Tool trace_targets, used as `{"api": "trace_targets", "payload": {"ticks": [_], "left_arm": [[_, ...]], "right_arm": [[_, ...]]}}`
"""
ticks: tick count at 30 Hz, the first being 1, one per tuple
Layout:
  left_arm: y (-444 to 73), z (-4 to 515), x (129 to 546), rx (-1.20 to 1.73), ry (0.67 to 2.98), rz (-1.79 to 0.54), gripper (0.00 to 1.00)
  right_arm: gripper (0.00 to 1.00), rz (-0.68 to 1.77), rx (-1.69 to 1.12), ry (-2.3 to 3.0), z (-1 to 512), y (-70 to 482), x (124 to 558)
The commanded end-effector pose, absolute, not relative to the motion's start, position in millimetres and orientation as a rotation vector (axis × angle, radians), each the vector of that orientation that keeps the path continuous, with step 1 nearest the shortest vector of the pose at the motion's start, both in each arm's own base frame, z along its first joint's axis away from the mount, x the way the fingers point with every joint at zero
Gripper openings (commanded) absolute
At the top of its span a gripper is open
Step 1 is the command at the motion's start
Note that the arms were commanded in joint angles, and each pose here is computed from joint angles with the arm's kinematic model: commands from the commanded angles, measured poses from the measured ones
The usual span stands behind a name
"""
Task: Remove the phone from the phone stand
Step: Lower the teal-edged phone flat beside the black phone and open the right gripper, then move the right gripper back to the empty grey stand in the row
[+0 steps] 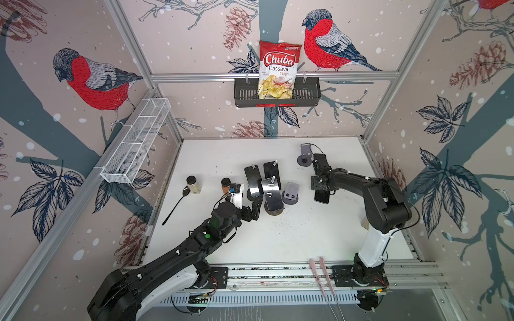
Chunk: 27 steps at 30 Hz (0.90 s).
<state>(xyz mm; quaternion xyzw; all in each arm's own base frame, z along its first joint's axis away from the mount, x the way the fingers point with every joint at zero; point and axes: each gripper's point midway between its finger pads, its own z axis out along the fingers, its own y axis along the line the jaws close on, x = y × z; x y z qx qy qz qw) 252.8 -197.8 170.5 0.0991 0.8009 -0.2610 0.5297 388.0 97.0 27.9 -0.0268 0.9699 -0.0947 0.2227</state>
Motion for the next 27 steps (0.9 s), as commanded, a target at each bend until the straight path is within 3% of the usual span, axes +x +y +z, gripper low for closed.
{"api": "trace_targets", "payload": {"ticks": [1,16,27], "left_arm": [[-198.2,172.7,254.7,0.235,1.91,-0.616,0.97],[-200.2,178.7,257.0,0.232,1.905,-0.619,0.97],[-204.4,175.6,256.1,0.244,1.919,-0.638,0.97]], "right_arm": [[0.83,-0.191,-0.083,2.709,40.2,110.4,378.4],[0.89,-0.068,0.057,2.407,151.8,158.5,378.1],[0.93,0.112,0.025,2.426,138.6,217.5,351.5]]}}
